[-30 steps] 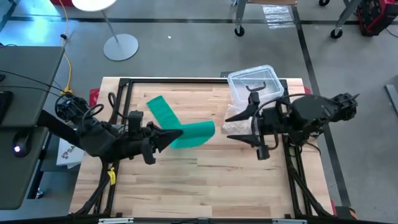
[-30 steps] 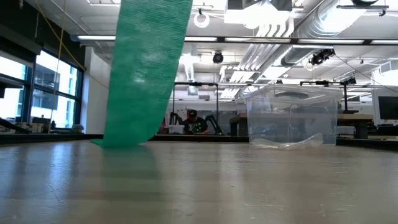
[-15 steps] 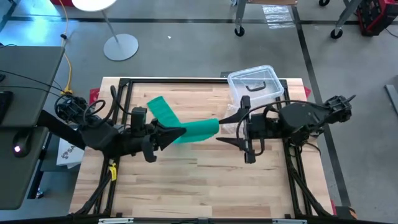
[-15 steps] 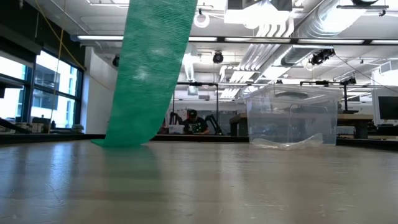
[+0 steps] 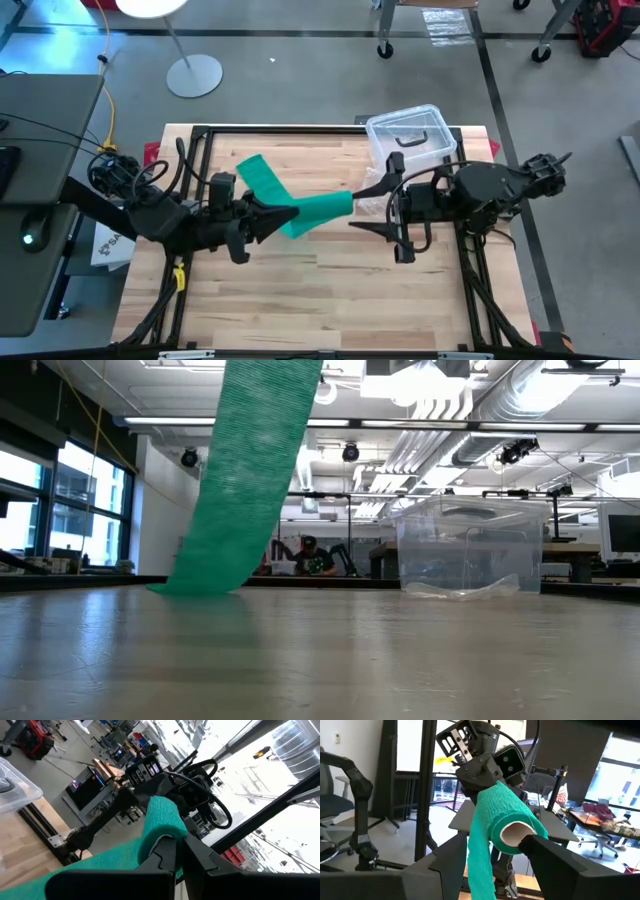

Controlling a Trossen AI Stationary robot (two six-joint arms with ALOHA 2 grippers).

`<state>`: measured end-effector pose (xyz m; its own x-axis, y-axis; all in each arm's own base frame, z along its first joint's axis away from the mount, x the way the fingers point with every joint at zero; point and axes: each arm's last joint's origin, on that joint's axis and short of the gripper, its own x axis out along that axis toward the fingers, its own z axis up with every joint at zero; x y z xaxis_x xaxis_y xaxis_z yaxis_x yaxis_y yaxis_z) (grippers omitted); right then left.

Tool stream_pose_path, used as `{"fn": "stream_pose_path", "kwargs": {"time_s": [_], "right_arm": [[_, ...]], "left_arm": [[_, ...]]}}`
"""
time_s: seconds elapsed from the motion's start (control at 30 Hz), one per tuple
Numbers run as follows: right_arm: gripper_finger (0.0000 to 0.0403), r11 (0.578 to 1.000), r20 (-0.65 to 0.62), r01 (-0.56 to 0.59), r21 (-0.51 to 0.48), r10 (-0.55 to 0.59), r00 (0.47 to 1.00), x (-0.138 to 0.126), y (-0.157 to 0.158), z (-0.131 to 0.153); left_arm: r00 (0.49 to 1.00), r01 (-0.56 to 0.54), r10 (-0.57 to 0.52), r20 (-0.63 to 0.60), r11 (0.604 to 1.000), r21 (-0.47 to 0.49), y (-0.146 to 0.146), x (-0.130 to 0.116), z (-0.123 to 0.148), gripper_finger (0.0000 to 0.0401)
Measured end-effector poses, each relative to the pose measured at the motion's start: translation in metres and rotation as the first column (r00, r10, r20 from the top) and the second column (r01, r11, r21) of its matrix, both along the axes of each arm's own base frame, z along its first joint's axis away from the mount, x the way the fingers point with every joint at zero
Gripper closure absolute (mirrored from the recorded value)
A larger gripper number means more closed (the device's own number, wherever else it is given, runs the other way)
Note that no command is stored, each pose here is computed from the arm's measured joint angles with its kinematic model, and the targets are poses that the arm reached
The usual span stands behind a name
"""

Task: Roll bandage
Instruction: Roll the green bandage

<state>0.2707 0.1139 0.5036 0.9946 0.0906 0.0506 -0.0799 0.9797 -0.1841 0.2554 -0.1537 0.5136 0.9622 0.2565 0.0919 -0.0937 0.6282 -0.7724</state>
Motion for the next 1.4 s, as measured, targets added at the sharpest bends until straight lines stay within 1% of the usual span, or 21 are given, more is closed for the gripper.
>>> {"fn": "stream_pose_path", "kwargs": {"time_s": [0.13, 0.3, 0.37, 0.47, 0.6, 0.77, 0.87, 0.97, 1.03, 1.17, 1.3, 1.4], "right_arm": [[0.0202, 0.999, 0.007, 0.023, 0.044, -0.024, 1.0, -0.003, 0.0, 0.002], [0.0202, 0.981, 0.014, -0.054, 0.186, 0.052, 0.999, -0.006, 0.001, 0.005], [0.0202, 0.971, 0.017, -0.084, 0.222, 0.083, 0.996, -0.006, 0.002, 0.006], [0.0202, 0.959, 0.021, -0.117, 0.259, 0.115, 0.993, -0.007, 0.004, 0.006], [0.0202, 0.952, 0.008, -0.118, 0.282, 0.12, 0.993, -0.007, 0.004, 0.005], [0.0202, 0.944, 0.0, -0.051, 0.326, 0.054, 0.999, -0.006, 0.002, 0.005], [0.0202, 0.945, -0.006, -0.068, 0.32, 0.073, 0.997, -0.002, 0.004, 0.002], [0.0202, 0.961, -0.014, -0.105, 0.255, 0.113, 0.994, 0.004, 0.007, -0.002], [0.0202, 0.971, -0.027, -0.083, 0.224, 0.091, 0.995, 0.009, 0.009, -0.006], [0.0202, 0.978, -0.044, 0.018, 0.208, -0.009, 0.999, 0.018, 0.01, -0.012], [0.0203, 0.979, -0.041, 0.022, 0.203, -0.014, 0.999, 0.019, 0.01, -0.013], [0.0215, 0.985, -0.027, 0.007, 0.174, -0.003, 1.0, 0.017, 0.01, -0.01]], "left_arm": [[1.0, -0.002, 0.002, -0.006, 1.0, 0.024, 0.0, 0.0, 0.0, 0.0395], [1.0, 0.003, -0.001, -0.021, 0.997, 0.079, -0.002, -0.001, 0.0, 0.0395], [1.0, 0.011, -0.008, -0.027, 0.994, 0.104, -0.002, -0.001, 0.0, 0.0395], [0.999, 0.026, -0.023, -0.026, 0.994, 0.109, -0.002, -0.001, 0.0, 0.0395], [0.999, 0.027, -0.023, -0.03, 0.992, 0.122, -0.002, -0.001, 0.0, 0.0395], [0.999, 0.035, -0.032, -0.023, 0.989, 0.14, -0.003, -0.001, 0.001, 0.0395], [0.999, 0.038, -0.035, -0.022, 0.989, 0.145, -0.002, -0.001, 0.001, 0.0395], [0.999, 0.043, -0.041, -0.021, 0.988, 0.145, -0.003, -0.001, 0.002, 0.0395], [0.999, 0.045, -0.043, -0.019, 0.988, 0.144, -0.003, -0.001, 0.002, 0.0395], [0.999, 0.045, -0.043, -0.013, 0.989, 0.141, -0.003, -0.002, 0.002, 0.0395], [0.999, 0.049, -0.048, -0.01, 0.989, 0.14, -0.003, -0.002, 0.003, 0.0395], [0.998, 0.057, -0.057, -0.007, 0.988, 0.14, -0.003, -0.002, 0.003, 0.0395]]}}
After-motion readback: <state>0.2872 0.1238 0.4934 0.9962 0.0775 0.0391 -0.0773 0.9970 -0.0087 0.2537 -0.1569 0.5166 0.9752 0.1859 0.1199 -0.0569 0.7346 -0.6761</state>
